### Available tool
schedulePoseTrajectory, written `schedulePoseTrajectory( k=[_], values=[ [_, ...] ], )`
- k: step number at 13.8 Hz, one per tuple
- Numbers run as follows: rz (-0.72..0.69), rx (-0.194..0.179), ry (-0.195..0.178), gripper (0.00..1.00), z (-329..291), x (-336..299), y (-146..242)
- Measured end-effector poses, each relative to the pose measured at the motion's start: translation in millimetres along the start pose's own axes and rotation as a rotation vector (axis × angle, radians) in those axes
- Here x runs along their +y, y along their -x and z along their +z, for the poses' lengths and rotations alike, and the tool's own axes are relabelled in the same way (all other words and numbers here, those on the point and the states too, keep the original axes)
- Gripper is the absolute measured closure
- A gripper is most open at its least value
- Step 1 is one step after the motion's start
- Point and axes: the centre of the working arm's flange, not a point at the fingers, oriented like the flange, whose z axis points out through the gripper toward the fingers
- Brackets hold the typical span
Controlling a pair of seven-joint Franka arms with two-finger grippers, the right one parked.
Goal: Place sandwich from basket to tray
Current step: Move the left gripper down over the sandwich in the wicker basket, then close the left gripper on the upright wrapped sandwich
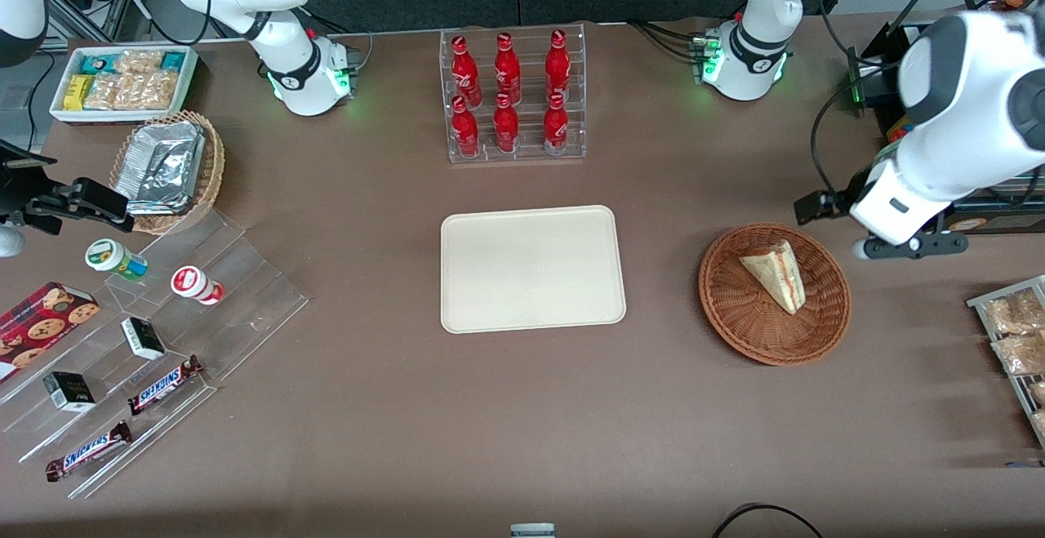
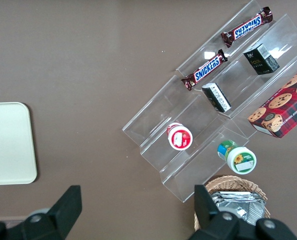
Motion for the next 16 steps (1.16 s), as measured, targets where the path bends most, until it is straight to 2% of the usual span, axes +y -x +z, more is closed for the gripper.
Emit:
schedulePoseTrajectory(
  k=[1, 3, 9, 12, 14, 16],
  values=[
    [-0.059, 0.03, 0.008, 0.0, 16.2, -1.3, -2.3],
    [-0.174, 0.059, 0.019, 0.0, 50.8, -2.7, -2.5],
    [-0.323, 0.054, 0.02, 0.0, 120.9, -7.3, 6.7],
    [-0.373, 0.076, -0.003, 0.0, 146.0, -10.7, 8.9],
    [-0.417, 0.095, 0.005, 0.0, 163.5, -12.1, 7.9],
    [-0.47, 0.098, 0.013, 0.0, 181.6, -14.2, 8.2]
  ],
)
